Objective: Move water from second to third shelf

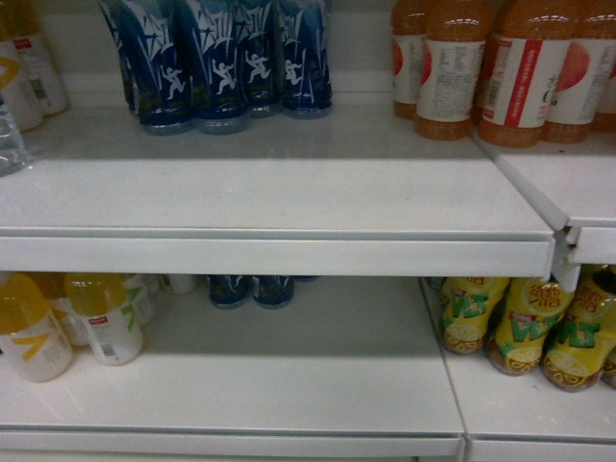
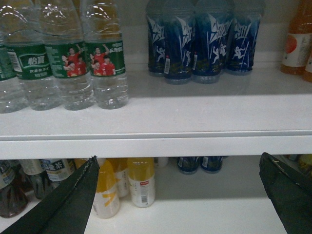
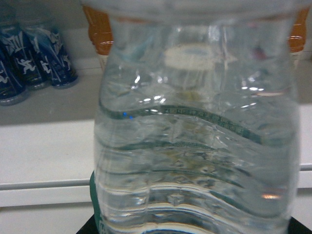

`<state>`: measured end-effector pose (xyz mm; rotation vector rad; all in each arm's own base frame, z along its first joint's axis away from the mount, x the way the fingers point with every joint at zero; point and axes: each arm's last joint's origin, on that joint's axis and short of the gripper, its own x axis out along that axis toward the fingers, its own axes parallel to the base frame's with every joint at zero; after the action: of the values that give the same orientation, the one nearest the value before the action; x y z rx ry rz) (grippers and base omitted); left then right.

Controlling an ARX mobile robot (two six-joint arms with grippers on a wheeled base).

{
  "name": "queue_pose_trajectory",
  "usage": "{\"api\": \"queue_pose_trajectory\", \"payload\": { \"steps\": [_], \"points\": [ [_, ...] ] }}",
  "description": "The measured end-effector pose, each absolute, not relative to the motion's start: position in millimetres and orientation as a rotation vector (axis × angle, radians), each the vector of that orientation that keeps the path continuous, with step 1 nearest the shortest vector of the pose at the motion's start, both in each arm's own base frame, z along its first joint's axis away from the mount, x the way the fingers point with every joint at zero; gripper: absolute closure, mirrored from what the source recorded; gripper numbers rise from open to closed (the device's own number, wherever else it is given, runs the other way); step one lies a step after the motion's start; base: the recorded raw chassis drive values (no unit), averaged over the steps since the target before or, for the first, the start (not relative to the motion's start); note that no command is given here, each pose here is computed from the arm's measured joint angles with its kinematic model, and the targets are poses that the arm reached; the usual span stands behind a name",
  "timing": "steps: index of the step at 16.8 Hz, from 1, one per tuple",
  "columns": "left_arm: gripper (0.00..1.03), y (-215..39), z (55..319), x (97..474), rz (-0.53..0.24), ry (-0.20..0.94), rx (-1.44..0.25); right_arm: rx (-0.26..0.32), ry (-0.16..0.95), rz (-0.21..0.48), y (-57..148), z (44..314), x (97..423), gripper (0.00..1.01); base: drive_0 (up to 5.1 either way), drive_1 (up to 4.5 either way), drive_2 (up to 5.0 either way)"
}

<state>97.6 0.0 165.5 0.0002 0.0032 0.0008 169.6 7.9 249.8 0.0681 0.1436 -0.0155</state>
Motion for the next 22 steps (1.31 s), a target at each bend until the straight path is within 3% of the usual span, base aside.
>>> {"api": "queue_pose_trajectory", "payload": {
  "steps": [22],
  "points": [
    [0.05,0.0,165.6,97.6,0.001,0.002,0.0,0.068,0.146,-0.011,8.1,249.6,169.6,0.6,-4.5,2.2,2.2]
  ]
}}
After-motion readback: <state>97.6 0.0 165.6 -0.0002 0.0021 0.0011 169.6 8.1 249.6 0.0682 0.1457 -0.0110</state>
